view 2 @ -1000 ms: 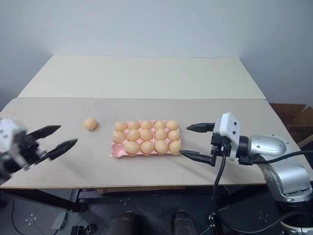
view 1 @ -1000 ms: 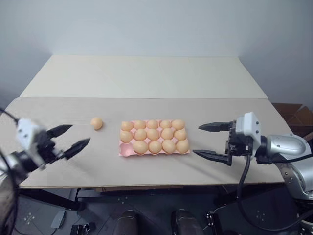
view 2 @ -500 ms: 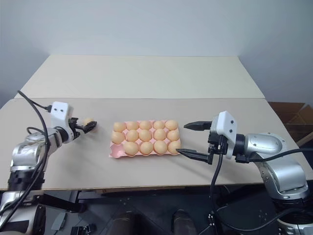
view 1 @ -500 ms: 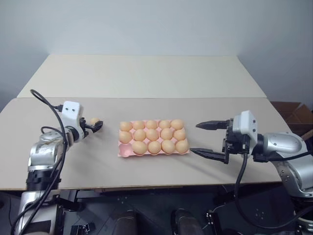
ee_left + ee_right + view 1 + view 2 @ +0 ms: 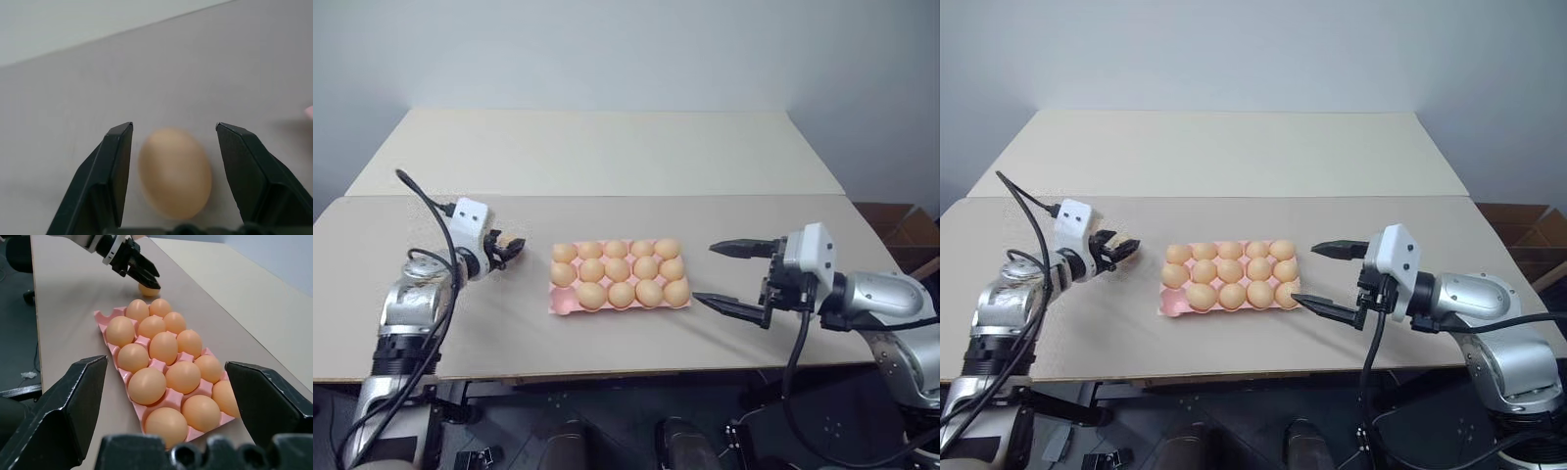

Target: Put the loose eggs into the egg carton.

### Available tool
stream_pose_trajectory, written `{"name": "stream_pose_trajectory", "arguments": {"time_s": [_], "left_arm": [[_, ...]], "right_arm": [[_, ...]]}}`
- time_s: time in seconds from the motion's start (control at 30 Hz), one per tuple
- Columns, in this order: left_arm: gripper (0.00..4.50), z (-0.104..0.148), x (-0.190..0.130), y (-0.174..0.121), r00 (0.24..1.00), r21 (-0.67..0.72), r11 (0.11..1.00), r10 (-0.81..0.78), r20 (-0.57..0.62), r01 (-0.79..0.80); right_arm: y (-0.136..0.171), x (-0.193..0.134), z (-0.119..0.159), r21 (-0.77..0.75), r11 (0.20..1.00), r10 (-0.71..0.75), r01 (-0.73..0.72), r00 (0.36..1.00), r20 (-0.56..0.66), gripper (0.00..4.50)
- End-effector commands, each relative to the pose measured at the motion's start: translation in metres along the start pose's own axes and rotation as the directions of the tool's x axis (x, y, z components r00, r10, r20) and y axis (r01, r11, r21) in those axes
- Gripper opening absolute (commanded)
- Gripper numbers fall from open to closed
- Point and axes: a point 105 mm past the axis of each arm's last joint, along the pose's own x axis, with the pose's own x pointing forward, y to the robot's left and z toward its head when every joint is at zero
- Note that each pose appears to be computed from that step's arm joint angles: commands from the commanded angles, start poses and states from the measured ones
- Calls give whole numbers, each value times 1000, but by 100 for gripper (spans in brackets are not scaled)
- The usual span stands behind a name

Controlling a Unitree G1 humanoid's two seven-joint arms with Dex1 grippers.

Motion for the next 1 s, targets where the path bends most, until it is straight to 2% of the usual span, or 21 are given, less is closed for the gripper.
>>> {"name": "stream_pose_trajectory", "arguments": {"time_s": [0.03, 0.13, 0.4, 0.53, 0.57, 0.63, 0.7, 0.87, 1.0], "left_arm": [[290, 34, -25, -31, 966, 140, 968, -226, 128, 208], [290, 37, -38, -53, 921, 191, 921, -367, 133, 339], [290, 27, -29, -31, 972, 135, 969, -221, 82, 209], [413, 29, -28, -25, 984, 66, 990, -135, 112, 128], [449, 27, -23, -15, 993, 39, 998, -44, 110, 39], [449, 21, -17, 0, 993, -37, 996, 85, 78, -82], [449, 18, -13, 7, 987, -77, 987, 149, 53, -144], [449, 8, -3, 15, 972, -120, 965, 233, -19, -233], [449, -9, 10, 15, 966, -141, 958, 234, -108, -248]], "right_arm": [[0, -3, 11, -30, 999, -22, 23, 999, 36, 450], [1, -2, 10, -25, 999, -31, 31, 999, 34, 450], [6, 0, 10, -13, 1000, -26, 27, 999, 44, 450], [8, 1, 9, -12, 1000, -15, 16, 999, 41, 450], [8, 2, 9, -13, 1000, -13, 13, 999, 39, 450], [7, 2, 9, -13, 1000, -10, 10, 999, 38, 450], [7, 3, 9, -15, 1000, -8, 9, 999, 36, 450], [7, 4, 8, -22, 1000, -6, 7, 1000, 28, 450], [7, 4, 9, -24, 1000, -11, 12, 999, 30, 450]]}}
